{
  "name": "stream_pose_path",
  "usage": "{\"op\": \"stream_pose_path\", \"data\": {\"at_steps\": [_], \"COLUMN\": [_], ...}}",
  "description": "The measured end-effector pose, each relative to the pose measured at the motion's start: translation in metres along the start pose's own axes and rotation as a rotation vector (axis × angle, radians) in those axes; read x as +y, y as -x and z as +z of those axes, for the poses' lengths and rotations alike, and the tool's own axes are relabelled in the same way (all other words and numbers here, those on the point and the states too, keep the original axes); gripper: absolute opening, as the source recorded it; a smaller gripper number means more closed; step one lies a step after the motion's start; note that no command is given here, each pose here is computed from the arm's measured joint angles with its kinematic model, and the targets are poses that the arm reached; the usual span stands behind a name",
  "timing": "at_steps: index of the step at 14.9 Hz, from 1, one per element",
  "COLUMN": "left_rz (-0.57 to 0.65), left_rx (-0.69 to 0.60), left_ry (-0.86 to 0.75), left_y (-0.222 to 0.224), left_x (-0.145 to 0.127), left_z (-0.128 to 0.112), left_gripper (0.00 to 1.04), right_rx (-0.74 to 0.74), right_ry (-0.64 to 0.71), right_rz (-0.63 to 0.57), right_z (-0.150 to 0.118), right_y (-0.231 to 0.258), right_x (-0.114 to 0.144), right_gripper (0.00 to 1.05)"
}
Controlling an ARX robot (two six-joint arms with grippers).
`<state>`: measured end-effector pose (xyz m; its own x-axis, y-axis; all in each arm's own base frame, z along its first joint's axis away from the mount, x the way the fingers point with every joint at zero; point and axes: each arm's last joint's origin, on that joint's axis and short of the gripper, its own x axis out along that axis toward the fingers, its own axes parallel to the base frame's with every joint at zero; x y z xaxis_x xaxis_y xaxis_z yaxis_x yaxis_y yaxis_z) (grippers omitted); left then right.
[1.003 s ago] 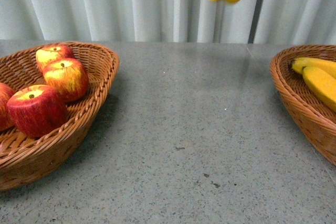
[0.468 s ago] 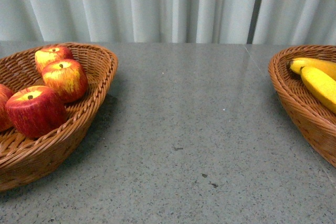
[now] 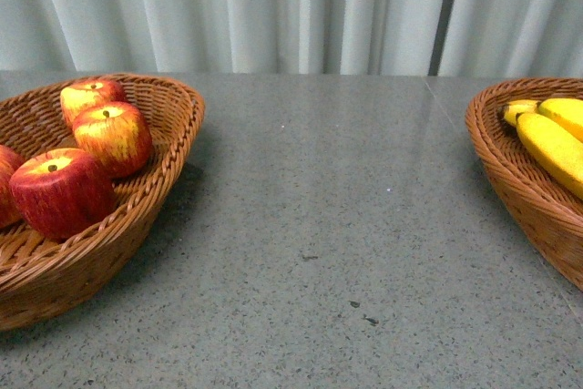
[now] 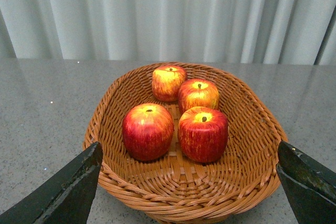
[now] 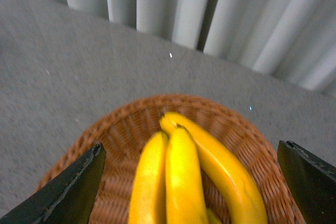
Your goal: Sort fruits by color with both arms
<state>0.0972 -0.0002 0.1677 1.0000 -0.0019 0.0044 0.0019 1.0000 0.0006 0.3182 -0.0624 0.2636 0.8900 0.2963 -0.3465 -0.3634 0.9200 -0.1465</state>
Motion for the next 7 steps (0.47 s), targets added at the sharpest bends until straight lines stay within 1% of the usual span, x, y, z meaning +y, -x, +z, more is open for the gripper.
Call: {"op": "stream_pose_path", "data": {"at_steps": [1, 2, 3, 5, 6, 7], "left_rz": [0.0, 0.0, 0.0, 0.0, 0.0, 0.0], "left_rx": [0.0, 0.0, 0.0, 0.0, 0.0, 0.0], "left_ry": [0.0, 0.0, 0.0, 0.0, 0.0, 0.0], "left_y": [0.0, 0.0, 0.0, 0.0, 0.0, 0.0], "left_x": [0.0, 0.0, 0.0, 0.0, 0.0, 0.0], "left_z": [0.0, 0.0, 0.0, 0.0, 0.0, 0.0], "left_gripper": [0.98, 0.98, 0.98, 0.98, 0.98, 0.98], "right_rx": [-0.07, -0.124, -0.148, -0.116, -0.069, -0.046], "right_ry": [-0.005, -0.053, -0.124, -0.318, -0.398, -0.435], "right_rz": [-0.002, -0.019, -0.049, -0.109, -0.118, -0.127], "right_z": [0.016, 0.032, 0.042, 0.041, 0.035, 0.024], "right_y": [0.004, 0.007, 0.011, 0.015, 0.017, 0.02], "right_x": [0.009, 0.016, 0.021, 0.023, 0.026, 0.028], "right_gripper": [0.99, 0.97, 0.98, 0.98, 0.98, 0.98]}}
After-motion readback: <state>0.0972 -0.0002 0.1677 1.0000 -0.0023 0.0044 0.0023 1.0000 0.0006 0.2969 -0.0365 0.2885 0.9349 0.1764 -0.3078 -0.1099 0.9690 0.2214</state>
